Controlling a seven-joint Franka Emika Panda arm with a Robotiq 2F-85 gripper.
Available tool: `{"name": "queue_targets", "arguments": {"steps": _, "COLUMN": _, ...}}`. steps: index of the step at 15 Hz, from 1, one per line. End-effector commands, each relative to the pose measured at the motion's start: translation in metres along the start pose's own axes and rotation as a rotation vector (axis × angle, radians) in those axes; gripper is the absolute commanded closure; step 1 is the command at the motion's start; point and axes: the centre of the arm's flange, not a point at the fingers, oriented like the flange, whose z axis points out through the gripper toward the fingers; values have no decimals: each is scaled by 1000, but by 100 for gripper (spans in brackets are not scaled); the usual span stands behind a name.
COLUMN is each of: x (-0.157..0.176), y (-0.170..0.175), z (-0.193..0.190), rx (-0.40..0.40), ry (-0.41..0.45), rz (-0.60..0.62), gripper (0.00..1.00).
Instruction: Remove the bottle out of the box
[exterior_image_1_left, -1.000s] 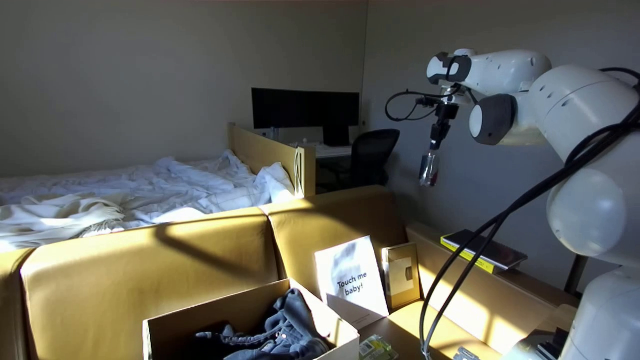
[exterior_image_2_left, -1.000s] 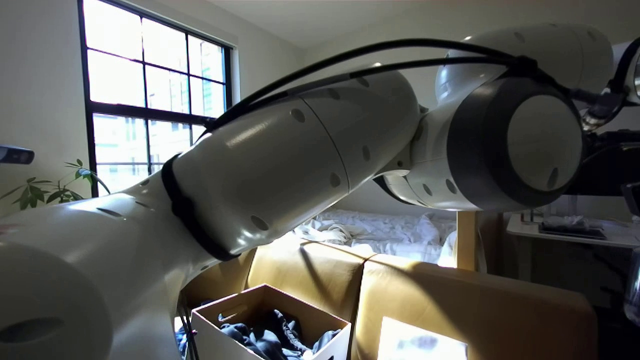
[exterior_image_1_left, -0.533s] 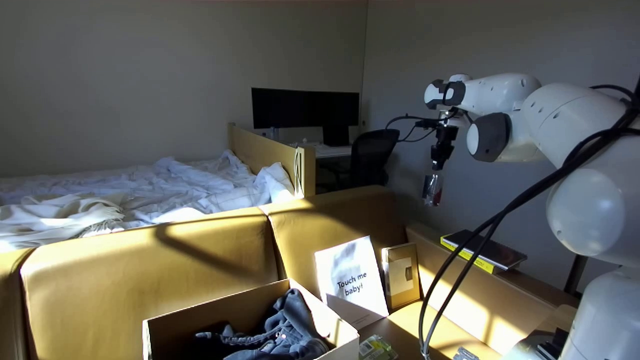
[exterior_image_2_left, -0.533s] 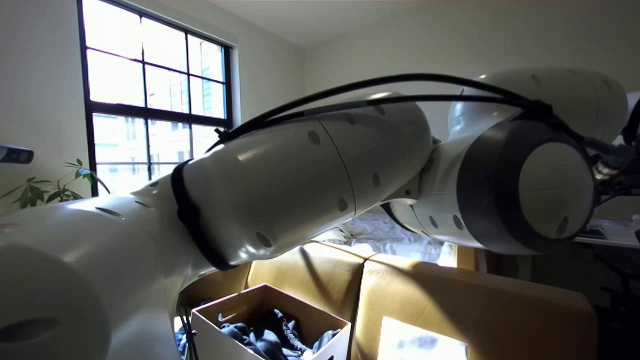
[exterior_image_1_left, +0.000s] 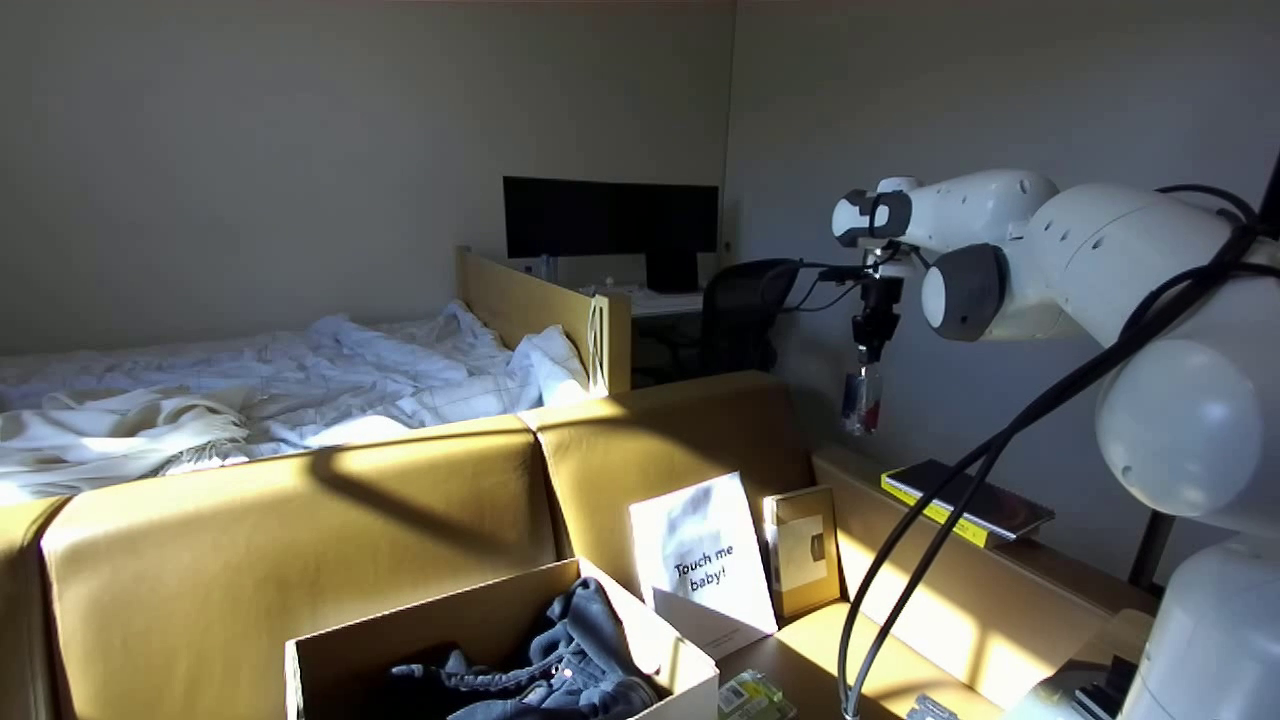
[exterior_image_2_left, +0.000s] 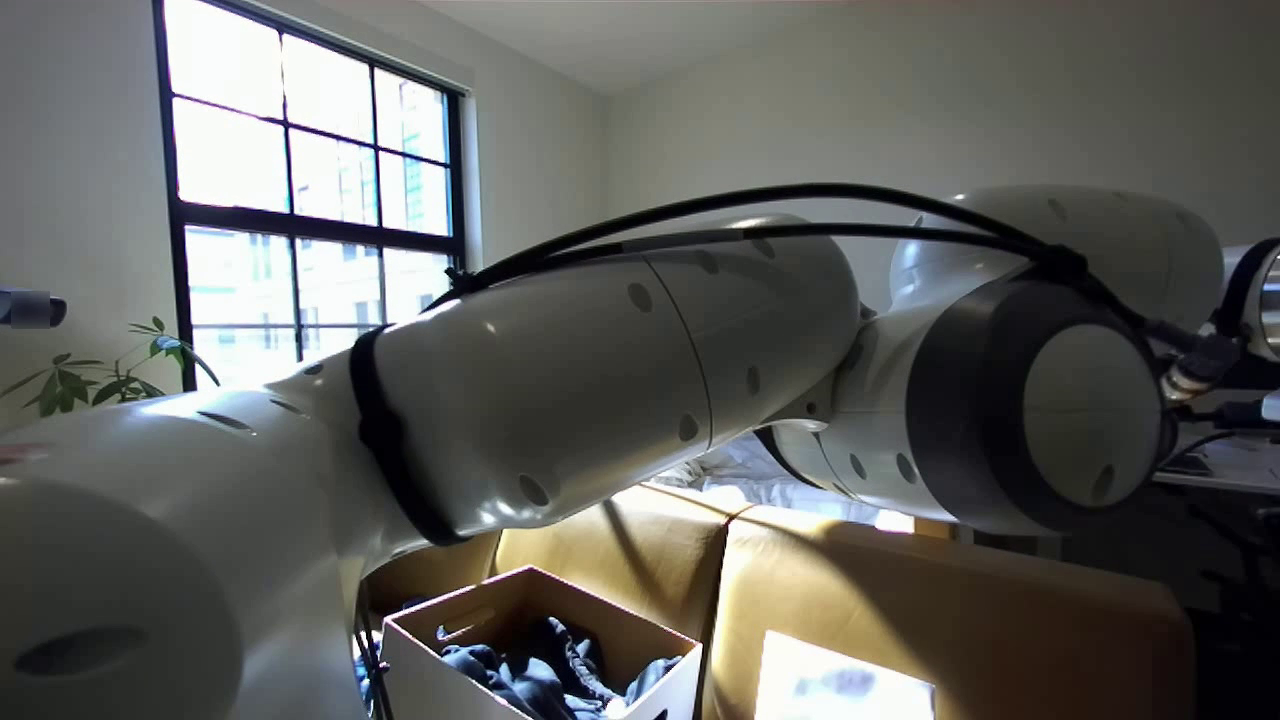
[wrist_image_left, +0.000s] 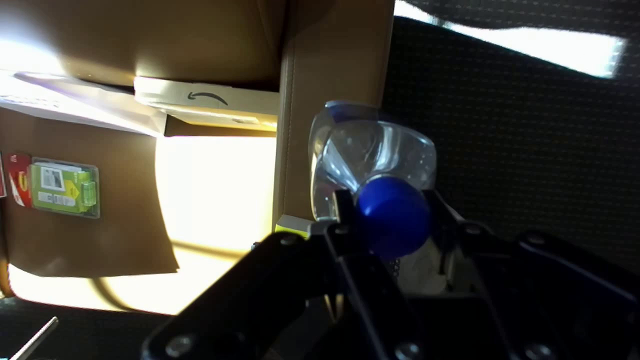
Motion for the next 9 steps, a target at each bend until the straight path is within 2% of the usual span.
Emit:
{"name": "queue_targets", "arguments": {"steps": 1, "x": -64, "y": -40, "z": 3, "rx": 31, "ry": 30, "rz": 3, "gripper": 89}}
{"name": "queue_targets", "arguments": {"steps": 5, "x": -74, "y": -32, "z": 22, "rx": 52, "ry": 40, "rz": -25, "gripper": 89}}
{"name": "queue_targets", "arguments": {"steps": 9, "x": -85, "y": -22, "z": 35, "rx": 40, "ry": 36, "rz": -49, "gripper": 89}}
